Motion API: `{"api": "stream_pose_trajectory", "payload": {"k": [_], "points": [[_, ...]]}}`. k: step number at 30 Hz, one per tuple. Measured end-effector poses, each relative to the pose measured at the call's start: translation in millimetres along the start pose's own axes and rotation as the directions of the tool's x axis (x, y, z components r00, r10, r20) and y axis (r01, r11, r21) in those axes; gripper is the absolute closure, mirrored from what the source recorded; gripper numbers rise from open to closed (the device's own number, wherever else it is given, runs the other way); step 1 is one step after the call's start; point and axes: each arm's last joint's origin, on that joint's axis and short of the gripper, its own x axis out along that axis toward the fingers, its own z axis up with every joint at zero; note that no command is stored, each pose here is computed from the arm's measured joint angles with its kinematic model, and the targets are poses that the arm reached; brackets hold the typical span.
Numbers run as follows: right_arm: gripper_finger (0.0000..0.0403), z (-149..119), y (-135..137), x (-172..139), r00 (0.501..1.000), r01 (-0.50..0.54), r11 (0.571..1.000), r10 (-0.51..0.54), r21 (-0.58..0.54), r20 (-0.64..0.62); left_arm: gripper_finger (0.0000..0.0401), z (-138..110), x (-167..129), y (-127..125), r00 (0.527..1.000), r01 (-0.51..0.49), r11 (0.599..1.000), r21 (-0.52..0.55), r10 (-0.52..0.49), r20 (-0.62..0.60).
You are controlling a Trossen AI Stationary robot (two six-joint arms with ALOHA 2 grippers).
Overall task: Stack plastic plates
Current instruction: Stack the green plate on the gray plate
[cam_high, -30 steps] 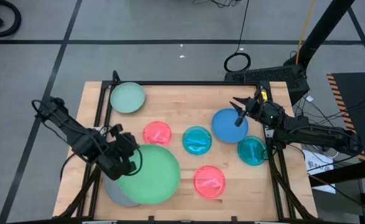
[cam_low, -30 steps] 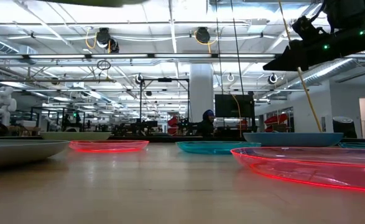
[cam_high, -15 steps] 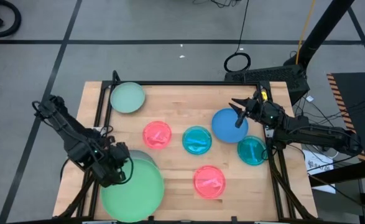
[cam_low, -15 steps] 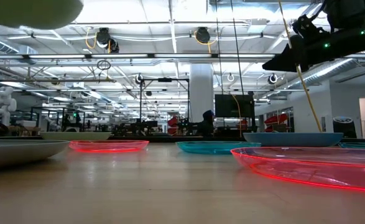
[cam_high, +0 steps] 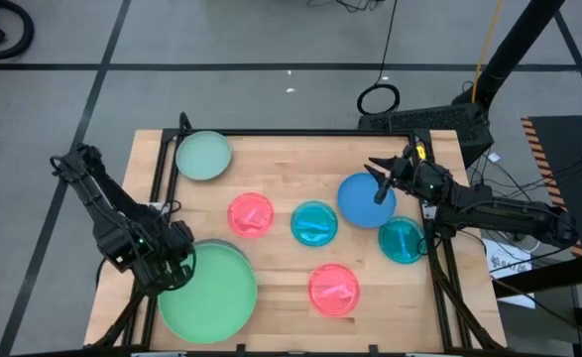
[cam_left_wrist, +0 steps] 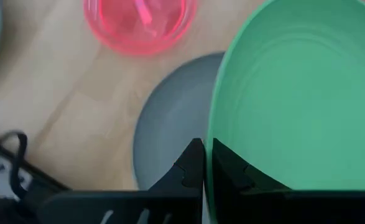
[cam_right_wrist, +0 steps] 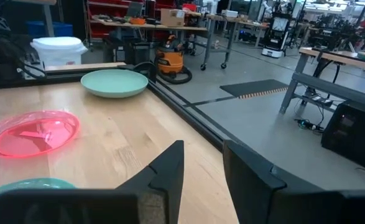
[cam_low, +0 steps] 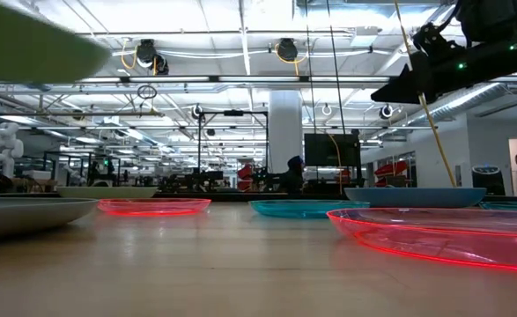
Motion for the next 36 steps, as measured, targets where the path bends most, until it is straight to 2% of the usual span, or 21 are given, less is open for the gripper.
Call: {"api": "stream_pose_trajectory", "payload": {"k": [10,18,27,36], "points": [[0.0298,-4.3,1.4,4.5,0.999,-0.003,1.000,0.003,0.007,-0.040,0.0391,-14.2,28.7,27.1,0.994,-0.106,0.984,-0.144,0.102,-0.033],[0.0298,-8.6,2.7,8.5,0.997,-0.005,1.000,0.005,-0.002,-0.076,0.0391,-22.4,42.1,33.1,0.983,-0.167,0.971,-0.171,0.151,-0.102],[0.0298,-10.0,3.1,9.8,0.996,-0.006,1.000,0.006,-0.004,-0.089,0.0367,-22.8,41.8,36.1,0.978,-0.196,0.966,-0.166,0.180,-0.106],[0.0298,-10.0,3.1,9.8,0.996,-0.006,1.000,0.006,-0.004,-0.089,0.0361,-22.8,41.5,37.5,0.975,-0.212,0.960,-0.184,0.195,-0.106]]}}
